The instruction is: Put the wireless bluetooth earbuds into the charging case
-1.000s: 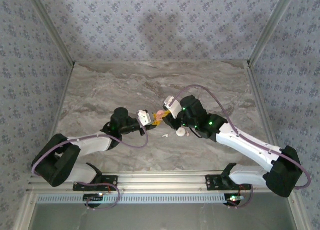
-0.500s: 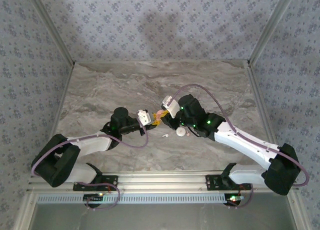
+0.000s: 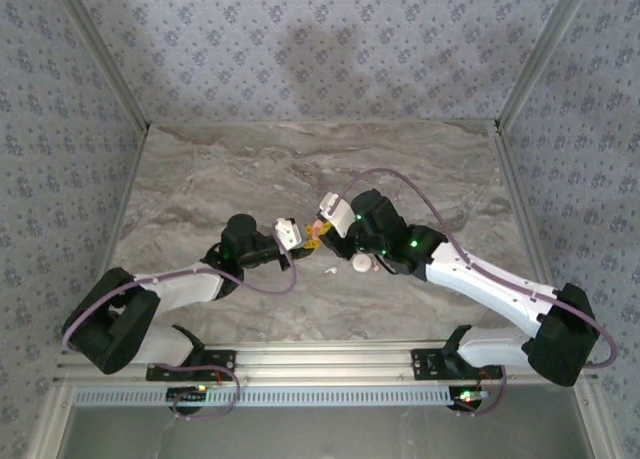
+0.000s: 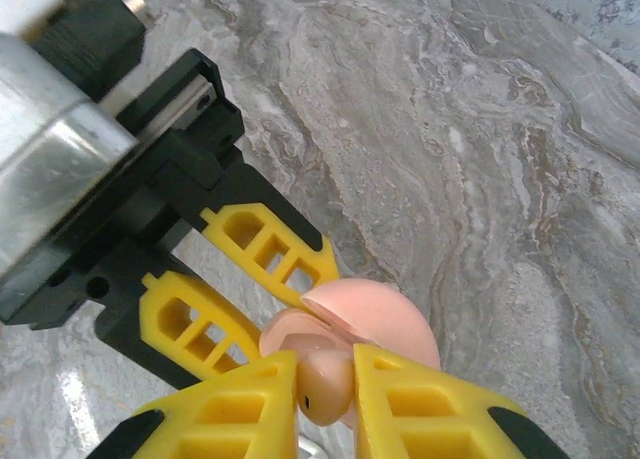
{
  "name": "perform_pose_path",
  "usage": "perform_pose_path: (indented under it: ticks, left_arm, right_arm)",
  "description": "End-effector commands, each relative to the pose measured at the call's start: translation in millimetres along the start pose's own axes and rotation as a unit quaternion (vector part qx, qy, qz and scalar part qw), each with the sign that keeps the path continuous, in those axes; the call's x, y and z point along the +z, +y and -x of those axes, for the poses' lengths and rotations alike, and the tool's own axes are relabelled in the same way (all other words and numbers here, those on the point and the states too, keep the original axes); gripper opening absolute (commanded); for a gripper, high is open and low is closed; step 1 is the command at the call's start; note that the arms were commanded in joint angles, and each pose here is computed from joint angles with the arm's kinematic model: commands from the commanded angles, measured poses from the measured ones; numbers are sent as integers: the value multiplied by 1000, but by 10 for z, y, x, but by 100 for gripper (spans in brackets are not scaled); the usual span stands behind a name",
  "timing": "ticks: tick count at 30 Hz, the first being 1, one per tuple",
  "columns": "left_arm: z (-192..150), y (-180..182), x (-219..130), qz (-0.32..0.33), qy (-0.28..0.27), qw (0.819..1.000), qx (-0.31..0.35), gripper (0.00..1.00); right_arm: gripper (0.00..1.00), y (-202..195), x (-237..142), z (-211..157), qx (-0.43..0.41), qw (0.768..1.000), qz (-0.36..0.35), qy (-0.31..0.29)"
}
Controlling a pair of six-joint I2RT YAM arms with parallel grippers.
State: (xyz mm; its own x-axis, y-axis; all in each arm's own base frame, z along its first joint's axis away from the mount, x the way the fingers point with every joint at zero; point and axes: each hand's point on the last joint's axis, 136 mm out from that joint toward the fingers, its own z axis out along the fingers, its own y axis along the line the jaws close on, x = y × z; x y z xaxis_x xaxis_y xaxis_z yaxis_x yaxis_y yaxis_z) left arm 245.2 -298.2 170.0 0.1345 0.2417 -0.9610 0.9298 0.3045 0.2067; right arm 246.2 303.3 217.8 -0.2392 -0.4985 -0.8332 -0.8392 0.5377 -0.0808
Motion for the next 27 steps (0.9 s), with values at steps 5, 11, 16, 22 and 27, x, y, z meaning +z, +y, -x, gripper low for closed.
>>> perform_pose_path:
  ticks: [5, 11, 16, 22, 27]
  left_arm:
    - [301, 43, -27, 7, -38, 999, 20, 12]
    - [305, 49, -29, 8, -37, 999, 20, 12]
    - [306, 50, -30, 9, -38, 999, 20, 12]
    - [332, 72, -45, 16, -40, 999, 20, 12]
    - [359, 101, -56, 25, -44, 999, 15, 12]
  right_arm:
    - [19, -76, -12, 22, -17, 999, -30, 8]
    - [19, -80, -27, 40, -18, 999, -34, 6]
    - [19, -26, 4, -3, -28, 999, -33, 18]
    - [19, 5, 54, -70, -34, 998, -36, 35]
    - [19, -13, 49, -72, -18, 998, -43, 30]
